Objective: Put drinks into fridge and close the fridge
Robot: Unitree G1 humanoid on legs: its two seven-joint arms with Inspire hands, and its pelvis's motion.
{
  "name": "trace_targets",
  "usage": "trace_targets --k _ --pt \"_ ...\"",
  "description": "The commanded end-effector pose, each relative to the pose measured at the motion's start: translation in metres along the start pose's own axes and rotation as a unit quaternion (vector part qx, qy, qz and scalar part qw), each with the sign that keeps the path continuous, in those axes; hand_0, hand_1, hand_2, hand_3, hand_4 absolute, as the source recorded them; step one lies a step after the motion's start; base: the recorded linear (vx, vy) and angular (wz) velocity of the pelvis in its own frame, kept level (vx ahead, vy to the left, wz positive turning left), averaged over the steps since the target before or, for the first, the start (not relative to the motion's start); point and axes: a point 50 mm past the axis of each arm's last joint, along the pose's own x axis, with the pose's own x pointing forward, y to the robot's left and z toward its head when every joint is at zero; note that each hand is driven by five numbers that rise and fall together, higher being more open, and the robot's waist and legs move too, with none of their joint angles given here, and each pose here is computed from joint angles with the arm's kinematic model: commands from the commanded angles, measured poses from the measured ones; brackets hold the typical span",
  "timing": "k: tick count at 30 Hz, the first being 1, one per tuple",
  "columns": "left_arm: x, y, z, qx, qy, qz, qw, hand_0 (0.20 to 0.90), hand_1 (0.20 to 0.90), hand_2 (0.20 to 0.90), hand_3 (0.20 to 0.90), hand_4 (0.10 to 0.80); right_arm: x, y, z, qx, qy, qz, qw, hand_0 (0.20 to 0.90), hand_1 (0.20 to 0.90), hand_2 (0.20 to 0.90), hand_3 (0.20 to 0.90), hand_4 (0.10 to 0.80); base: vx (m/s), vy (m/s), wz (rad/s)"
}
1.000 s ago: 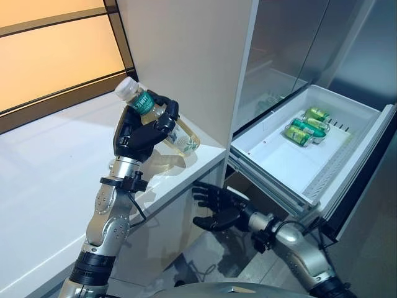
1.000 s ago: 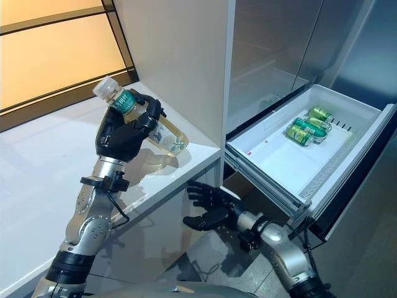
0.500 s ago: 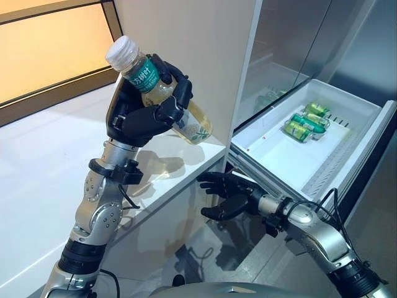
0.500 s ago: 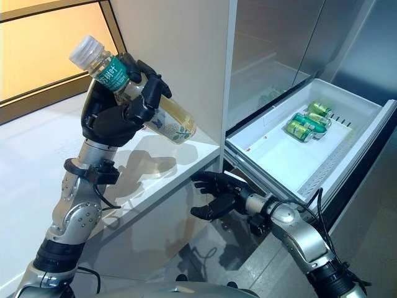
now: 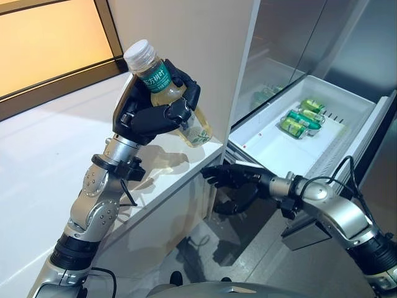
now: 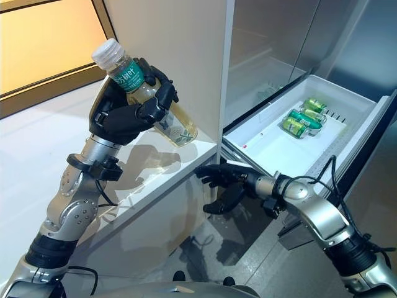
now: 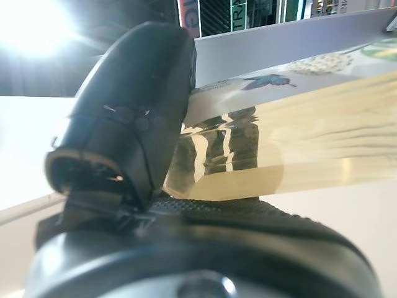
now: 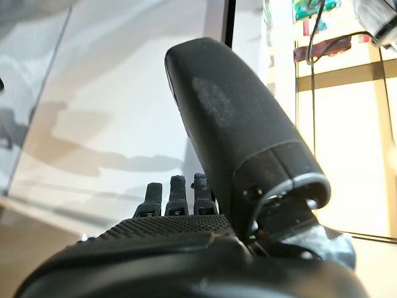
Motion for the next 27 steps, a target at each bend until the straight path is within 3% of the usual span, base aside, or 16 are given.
trace_targets --k 1,11,19,27 --pt "0.031 -0.017 0.053 0.038 -0.158 -0.070 0.984 0.300 0.300 0.300 0.200 0.100 -0.012 -0.005 0.056 -0.073 -0.104 0.015 0.992 0.900 0.900 0.900 0.900 0.800 -0.008 0.005 -0.05" --pt "0.027 -0.005 0.057 0.059 -0.154 -0.039 0.985 0.300 0.300 0.300 0.200 0.100 -0.031 -0.017 0.040 -0.067 -0.058 -0.002 0.996 0.900 0.900 0.900 0.900 0.800 -0.010 0.010 -0.08" --pt "0.037 -0.005 0.056 0.068 -0.150 -0.047 0.985 0.300 0.300 0.300 0.200 0.100 -0.040 -0.027 0.079 -0.051 -0.183 -0.046 0.981 0.900 0.900 0.900 0.900 0.800 -0.030 0.017 -0.10" --pt "0.046 -0.021 0.052 0.061 -0.146 -0.082 0.984 0.300 0.300 0.300 0.200 0.100 -0.030 -0.022 0.091 -0.027 -0.220 -0.050 0.974 0.900 0.900 0.900 0.900 0.800 -0.012 0.007 -0.07"
